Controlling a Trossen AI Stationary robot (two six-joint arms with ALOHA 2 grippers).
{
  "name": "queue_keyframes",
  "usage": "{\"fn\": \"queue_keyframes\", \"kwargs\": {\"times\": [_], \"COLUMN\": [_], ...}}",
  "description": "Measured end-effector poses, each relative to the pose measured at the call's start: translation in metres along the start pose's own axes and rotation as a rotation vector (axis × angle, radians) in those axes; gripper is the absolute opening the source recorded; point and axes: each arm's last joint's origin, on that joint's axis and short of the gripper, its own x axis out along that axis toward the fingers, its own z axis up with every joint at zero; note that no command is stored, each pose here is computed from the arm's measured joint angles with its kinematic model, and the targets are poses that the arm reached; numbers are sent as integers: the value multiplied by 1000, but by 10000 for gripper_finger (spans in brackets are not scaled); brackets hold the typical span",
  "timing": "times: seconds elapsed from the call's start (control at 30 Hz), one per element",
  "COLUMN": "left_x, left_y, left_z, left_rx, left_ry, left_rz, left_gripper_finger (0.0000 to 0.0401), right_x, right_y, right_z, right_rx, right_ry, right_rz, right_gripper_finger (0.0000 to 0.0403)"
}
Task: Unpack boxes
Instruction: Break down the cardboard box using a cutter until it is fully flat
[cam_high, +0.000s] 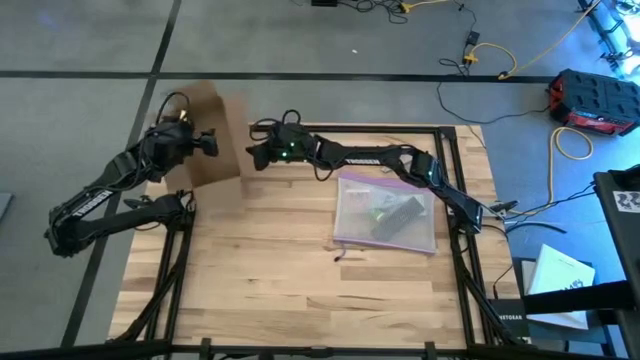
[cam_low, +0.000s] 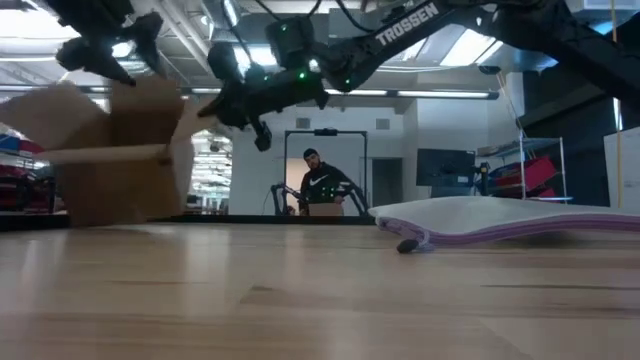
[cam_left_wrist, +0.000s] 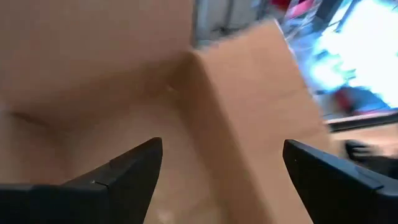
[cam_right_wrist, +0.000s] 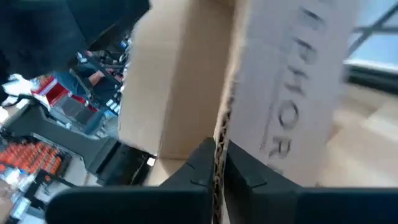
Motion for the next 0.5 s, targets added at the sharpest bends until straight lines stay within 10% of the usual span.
{"fn": "queue_keyframes", "kwargs": {"times": [0.5], "left_x": [-46], "left_y": [-9], "left_z": [49], "left_rx": [-319], "left_ry": [-380], "left_rz": [-774], "left_gripper_finger": [320], "right_x": [-82], "right_y": [40], "right_z": [94], "right_rx": [-581], "right_ry": [-47], "right_rz": [-269], "right_gripper_finger": [0]}}
